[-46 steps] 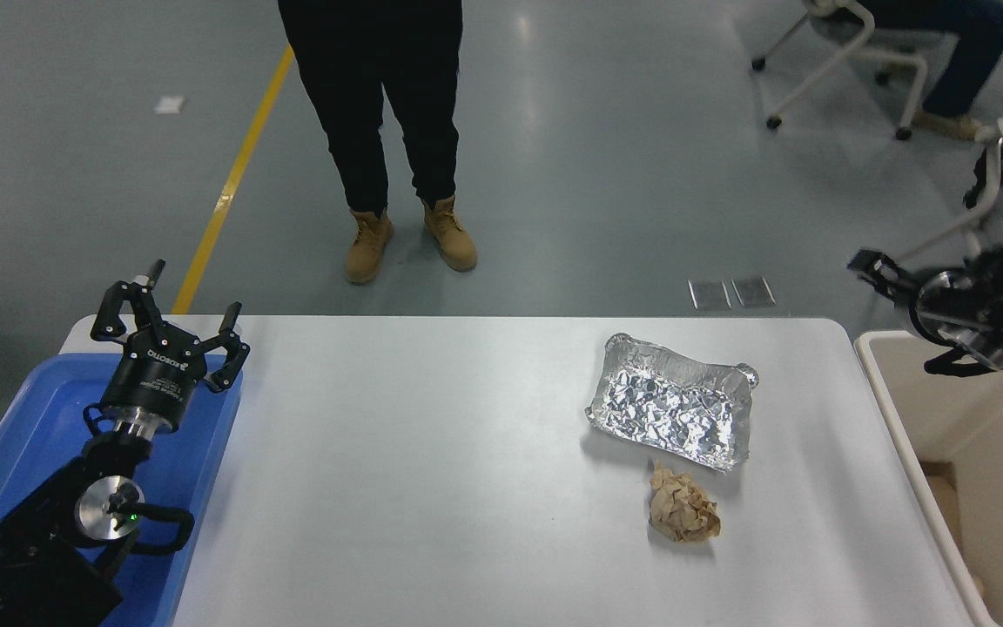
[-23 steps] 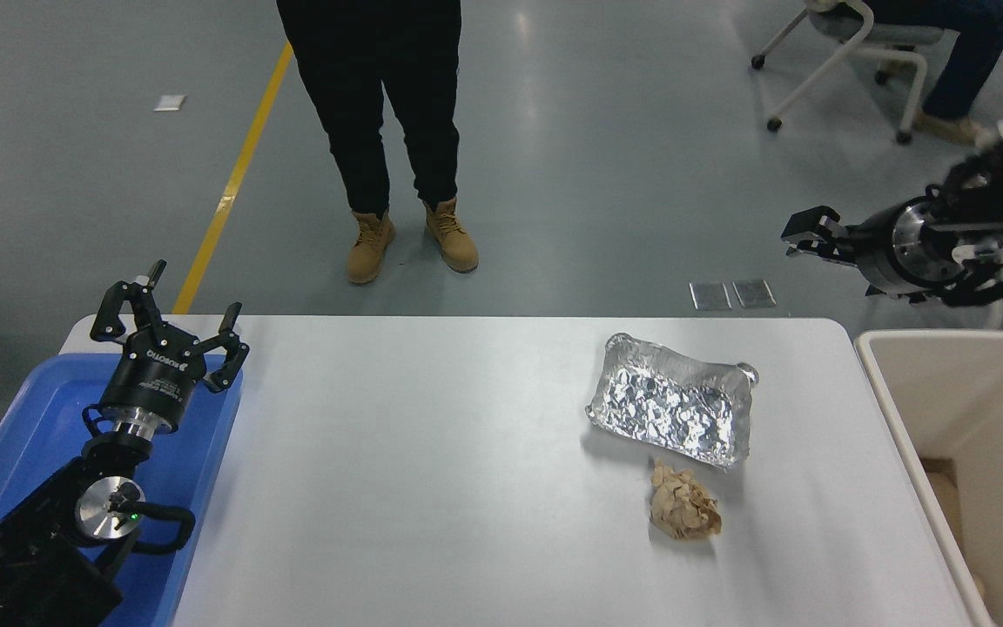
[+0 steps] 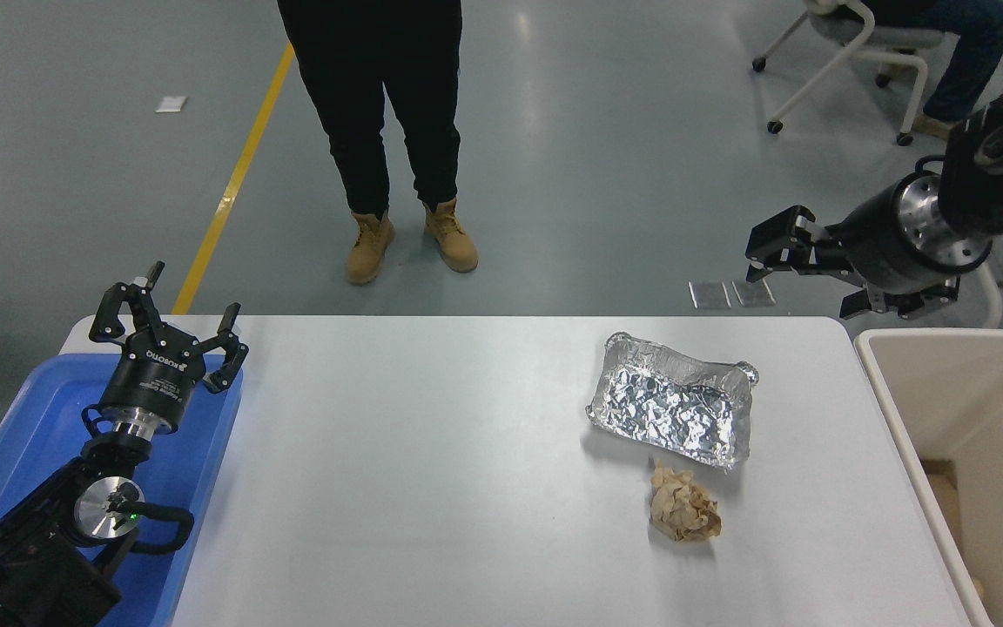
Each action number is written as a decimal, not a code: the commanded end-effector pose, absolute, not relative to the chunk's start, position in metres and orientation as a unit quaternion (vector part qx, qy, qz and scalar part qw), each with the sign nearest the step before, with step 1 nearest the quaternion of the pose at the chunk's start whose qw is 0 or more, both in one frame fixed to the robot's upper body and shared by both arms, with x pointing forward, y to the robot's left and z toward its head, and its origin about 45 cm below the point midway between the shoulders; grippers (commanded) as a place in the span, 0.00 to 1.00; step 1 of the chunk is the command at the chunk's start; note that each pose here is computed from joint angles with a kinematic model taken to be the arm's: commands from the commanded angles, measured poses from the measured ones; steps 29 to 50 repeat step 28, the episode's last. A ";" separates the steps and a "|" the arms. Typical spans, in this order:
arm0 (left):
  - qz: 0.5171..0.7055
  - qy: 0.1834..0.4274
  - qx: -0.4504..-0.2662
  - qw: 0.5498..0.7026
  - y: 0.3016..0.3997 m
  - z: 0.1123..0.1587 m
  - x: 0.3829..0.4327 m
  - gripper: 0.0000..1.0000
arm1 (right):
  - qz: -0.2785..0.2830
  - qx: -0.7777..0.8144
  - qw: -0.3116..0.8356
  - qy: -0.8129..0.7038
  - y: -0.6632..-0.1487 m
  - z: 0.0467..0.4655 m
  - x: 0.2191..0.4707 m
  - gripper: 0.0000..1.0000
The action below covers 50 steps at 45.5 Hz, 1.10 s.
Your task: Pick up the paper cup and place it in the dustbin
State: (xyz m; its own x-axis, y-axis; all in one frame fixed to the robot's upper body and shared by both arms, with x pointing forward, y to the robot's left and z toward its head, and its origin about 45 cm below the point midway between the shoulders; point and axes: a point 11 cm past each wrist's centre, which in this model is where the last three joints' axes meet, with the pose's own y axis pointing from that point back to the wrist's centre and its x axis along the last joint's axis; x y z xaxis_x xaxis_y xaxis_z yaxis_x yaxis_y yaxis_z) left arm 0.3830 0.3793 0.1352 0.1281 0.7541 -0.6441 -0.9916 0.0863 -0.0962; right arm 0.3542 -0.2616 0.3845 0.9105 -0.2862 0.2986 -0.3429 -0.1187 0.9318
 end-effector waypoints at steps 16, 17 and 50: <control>0.622 0.223 -0.266 0.702 0.3796 0.1354 0.3830 0.98 | 0.038 0.751 0.642 -0.150 -0.236 0.402 0.343 1.00; 0.622 0.223 -0.266 0.702 0.3796 0.1354 0.3830 0.98 | 0.040 0.751 0.642 -0.148 -0.235 0.401 0.343 1.00; 0.621 0.223 -0.267 0.702 0.3789 0.1351 0.3830 0.98 | 0.051 0.752 0.644 -0.133 -0.221 0.400 0.343 1.00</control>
